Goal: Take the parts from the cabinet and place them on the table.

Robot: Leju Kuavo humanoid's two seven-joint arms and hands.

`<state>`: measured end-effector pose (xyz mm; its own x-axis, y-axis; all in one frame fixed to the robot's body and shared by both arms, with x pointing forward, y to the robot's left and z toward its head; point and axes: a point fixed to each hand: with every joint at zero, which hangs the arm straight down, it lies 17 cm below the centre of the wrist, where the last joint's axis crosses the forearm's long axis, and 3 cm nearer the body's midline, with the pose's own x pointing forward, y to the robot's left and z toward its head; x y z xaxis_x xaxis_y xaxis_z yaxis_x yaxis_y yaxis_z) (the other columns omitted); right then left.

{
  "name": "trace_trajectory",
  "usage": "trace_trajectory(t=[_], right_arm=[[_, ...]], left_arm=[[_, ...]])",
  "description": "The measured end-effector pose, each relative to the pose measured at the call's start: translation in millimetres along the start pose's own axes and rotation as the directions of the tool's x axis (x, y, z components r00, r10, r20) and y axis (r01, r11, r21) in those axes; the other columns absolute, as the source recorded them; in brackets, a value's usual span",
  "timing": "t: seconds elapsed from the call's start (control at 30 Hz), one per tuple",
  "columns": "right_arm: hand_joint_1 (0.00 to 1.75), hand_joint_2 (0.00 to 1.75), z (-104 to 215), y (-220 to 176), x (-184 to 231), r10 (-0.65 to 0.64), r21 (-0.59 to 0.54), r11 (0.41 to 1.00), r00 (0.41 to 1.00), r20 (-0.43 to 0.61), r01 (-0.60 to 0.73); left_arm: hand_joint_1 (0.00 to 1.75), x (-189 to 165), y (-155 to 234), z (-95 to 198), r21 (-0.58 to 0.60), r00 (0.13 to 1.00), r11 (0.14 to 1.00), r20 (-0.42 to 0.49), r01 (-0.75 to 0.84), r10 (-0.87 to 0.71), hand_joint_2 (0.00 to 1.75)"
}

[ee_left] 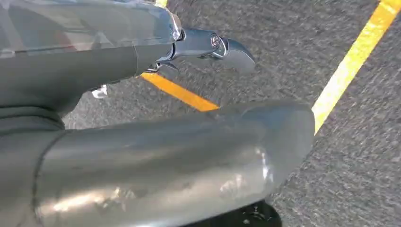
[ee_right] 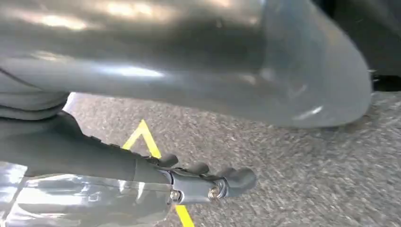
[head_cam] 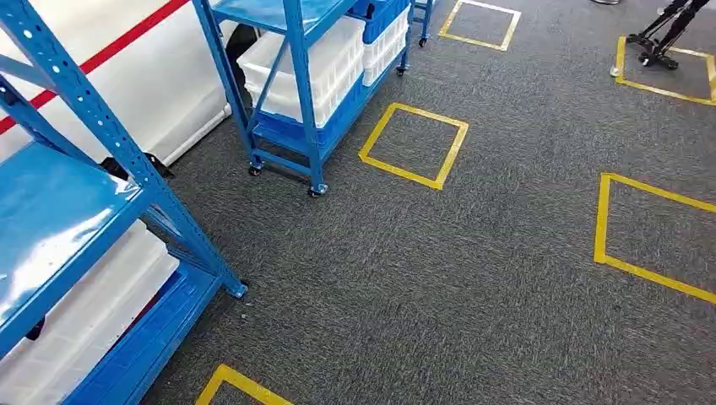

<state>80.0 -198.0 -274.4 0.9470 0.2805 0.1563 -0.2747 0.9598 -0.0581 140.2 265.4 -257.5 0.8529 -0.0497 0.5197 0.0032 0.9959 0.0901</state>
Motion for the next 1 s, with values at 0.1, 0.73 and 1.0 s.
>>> trace_trajectory(t=[0.1,0.73,1.0], right_arm=[[0.0,0.0,0.1,0.4,-0.4,0.0,0.001,1.0,1.0,-0.001,0.0],[0.0,0.0,0.7,4.3,-1.1,0.002,0.018,1.0,1.0,0.002,-0.002],[0.0,0.0,0.7,4.2,-0.2,0.003,0.022,1.0,1.0,-0.004,-0.003]], left_arm=[[0.0,-1.8,-0.7,0.4,-0.004,1.0,1.0,-0.005,0.008,-0.008,0.0],[0.0,6.4,-8.3,-1.8,-0.03,0.999,0.998,0.005,0.052,-0.052,0.0],[0.0,1.2,-11.3,0.0,-0.043,0.999,0.998,-0.008,0.047,-0.048,0.0]])
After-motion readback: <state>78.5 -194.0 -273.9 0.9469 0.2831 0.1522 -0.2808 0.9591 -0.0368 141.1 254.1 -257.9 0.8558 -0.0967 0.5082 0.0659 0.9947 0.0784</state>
